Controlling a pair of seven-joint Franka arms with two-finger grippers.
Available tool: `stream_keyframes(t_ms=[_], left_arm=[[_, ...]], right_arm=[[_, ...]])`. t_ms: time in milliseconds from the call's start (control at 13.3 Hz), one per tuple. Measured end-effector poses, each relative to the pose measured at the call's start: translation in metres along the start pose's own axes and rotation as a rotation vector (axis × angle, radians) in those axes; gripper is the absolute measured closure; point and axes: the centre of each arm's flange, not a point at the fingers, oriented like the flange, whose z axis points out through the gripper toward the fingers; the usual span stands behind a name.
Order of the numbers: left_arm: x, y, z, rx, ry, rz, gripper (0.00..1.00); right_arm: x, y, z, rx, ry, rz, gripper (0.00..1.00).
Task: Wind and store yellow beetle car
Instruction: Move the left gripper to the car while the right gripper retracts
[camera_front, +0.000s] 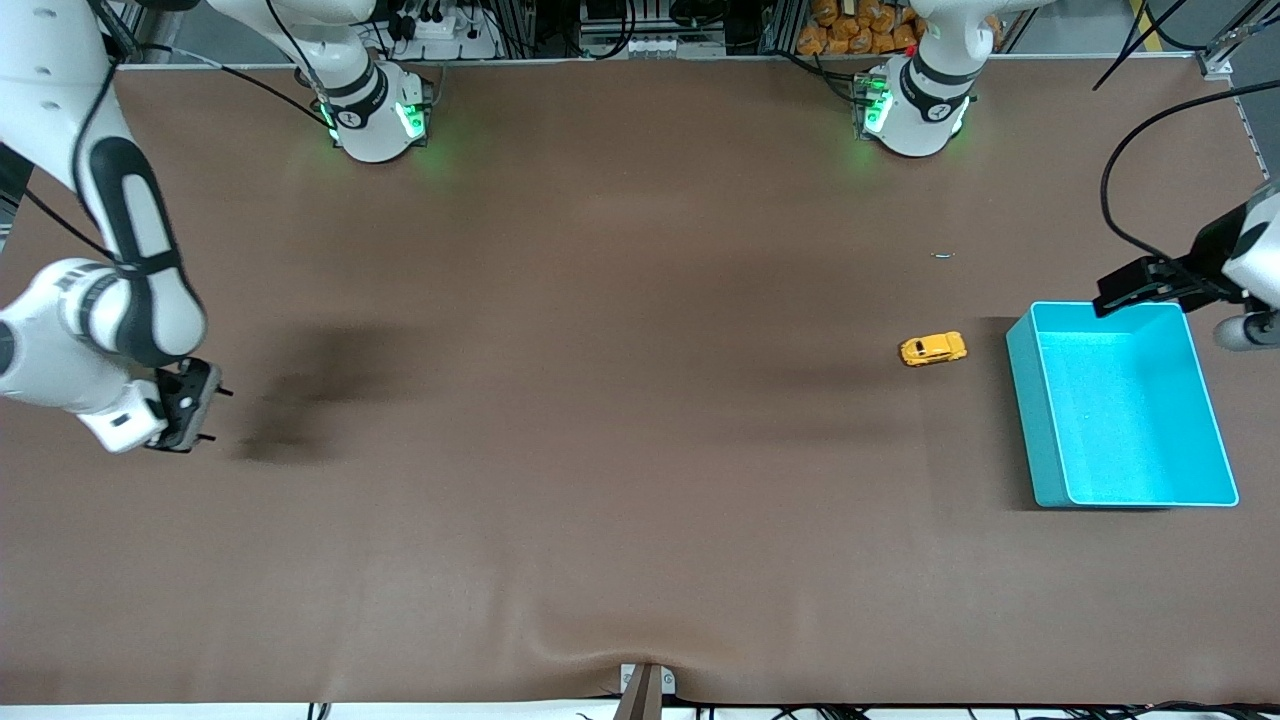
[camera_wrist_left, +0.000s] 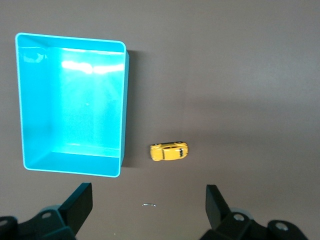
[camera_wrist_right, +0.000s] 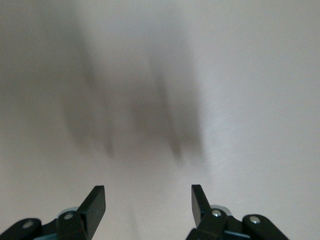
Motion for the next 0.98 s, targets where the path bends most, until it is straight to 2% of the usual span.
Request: stream_keyframes(t_ms=[151, 377, 528, 603, 754, 980], left_arm=[[0.007, 0.013, 0.013, -0.002, -0.011, -0.05, 0.0], [0.018, 0.032, 0.044, 0.005, -0.058, -0.291, 0.0], [0.023, 0.064, 0.071, 0.032, -0.096, -0.358, 0.0], [0.023, 0.084, 0.084, 0.063, -0.103, -0.406, 0.0], [0.024, 0.106, 0.101, 0.099, -0.111, -0.527, 0.0], [0.032, 0.086, 0.113, 0.111, -0.129, -0.609, 0.0]], right_arm=[[0.021, 0.018, -0.067, -0.009, 0.036, 0.058, 0.0], [0.052, 0.028, -0.122, -0.066, 0.062, 0.178, 0.0], [0.083, 0.021, -0.152, -0.075, 0.081, 0.314, 0.0], [0.1, 0.014, -0.172, -0.073, 0.091, 0.385, 0.0], [0.123, -0.006, -0.209, -0.03, 0.098, 0.505, 0.0], [0.137, -0.023, -0.25, 0.028, 0.078, 0.637, 0.0]])
